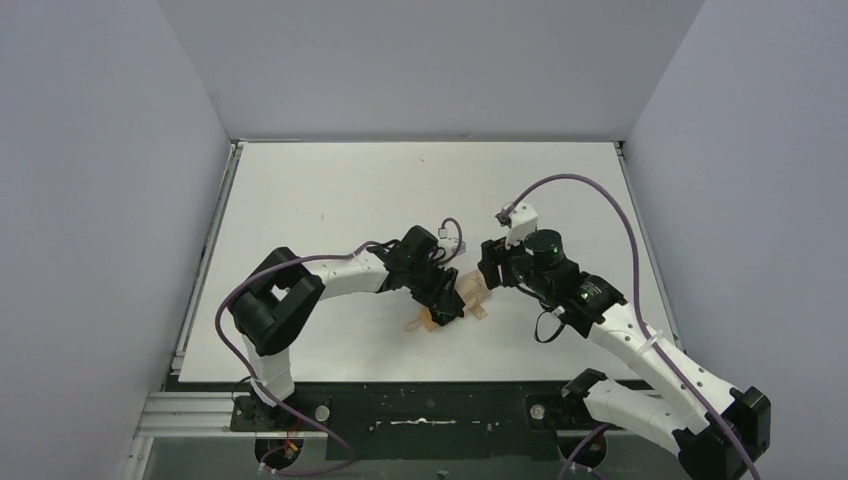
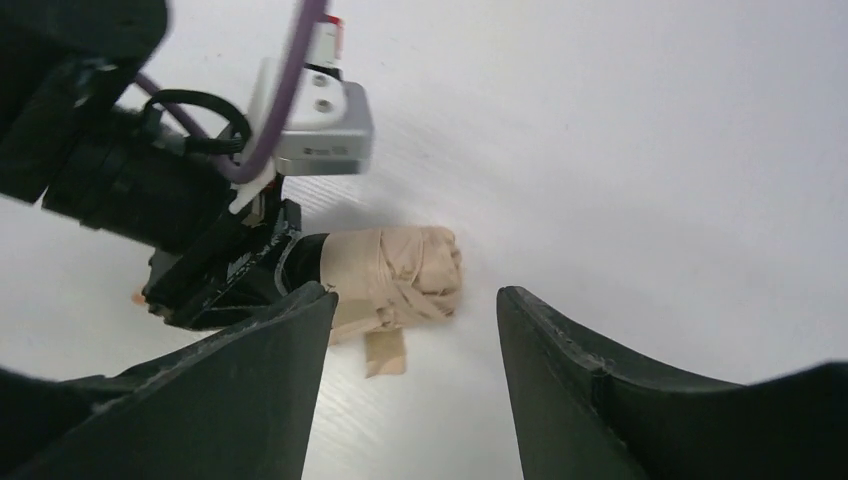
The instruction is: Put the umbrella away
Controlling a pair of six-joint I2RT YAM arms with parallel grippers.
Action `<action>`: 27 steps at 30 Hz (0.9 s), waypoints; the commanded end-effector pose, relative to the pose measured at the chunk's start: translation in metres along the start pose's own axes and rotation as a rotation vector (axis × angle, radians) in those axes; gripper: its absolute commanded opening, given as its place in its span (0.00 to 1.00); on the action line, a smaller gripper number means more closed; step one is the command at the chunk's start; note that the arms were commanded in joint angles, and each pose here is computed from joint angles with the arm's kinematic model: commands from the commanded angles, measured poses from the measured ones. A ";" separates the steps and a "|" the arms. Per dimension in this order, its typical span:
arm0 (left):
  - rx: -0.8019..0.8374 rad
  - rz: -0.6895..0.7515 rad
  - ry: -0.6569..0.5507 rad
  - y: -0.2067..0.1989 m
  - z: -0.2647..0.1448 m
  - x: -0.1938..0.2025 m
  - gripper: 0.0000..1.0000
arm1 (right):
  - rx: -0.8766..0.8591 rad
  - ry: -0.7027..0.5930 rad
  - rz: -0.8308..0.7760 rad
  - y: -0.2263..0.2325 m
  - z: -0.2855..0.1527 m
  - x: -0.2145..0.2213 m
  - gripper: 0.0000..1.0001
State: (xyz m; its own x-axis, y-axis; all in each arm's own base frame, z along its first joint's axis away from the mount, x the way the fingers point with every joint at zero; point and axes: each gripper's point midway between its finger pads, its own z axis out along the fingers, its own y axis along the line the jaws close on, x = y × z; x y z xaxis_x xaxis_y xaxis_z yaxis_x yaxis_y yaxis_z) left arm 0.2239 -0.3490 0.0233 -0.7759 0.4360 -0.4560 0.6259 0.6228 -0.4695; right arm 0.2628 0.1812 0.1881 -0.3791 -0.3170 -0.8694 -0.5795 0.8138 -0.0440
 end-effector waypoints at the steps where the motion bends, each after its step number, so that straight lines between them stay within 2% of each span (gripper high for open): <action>1: -0.215 -0.081 0.066 0.044 0.001 0.034 0.00 | 0.280 0.025 0.643 -0.019 -0.011 0.038 0.61; 6: -0.226 -0.108 0.048 0.040 0.000 0.032 0.00 | 0.410 0.082 0.991 -0.016 -0.016 0.091 0.61; 8: -0.259 -0.111 0.052 0.042 -0.002 0.033 0.00 | 0.426 0.101 1.085 -0.012 -0.017 0.105 0.61; 13: -0.318 -0.169 0.049 0.048 -0.007 0.037 0.00 | 0.346 0.069 1.276 0.005 -0.004 0.107 0.59; 18: -0.349 -0.245 0.023 0.048 -0.008 0.038 0.00 | 0.359 0.019 1.436 0.004 0.003 0.107 0.57; 27: -0.403 -0.340 -0.005 0.051 -0.010 0.045 0.00 | 0.334 -0.023 1.629 0.009 0.030 0.105 0.51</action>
State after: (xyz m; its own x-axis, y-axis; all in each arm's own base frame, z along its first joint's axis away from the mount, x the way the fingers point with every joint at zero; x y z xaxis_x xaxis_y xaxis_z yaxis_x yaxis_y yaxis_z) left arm 0.2349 -0.3407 0.0236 -0.8835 0.1904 -0.4280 0.3817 0.8222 -0.4223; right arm 0.2182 0.1551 0.0713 -0.4645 0.8604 -0.2096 0.5576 0.4680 0.6856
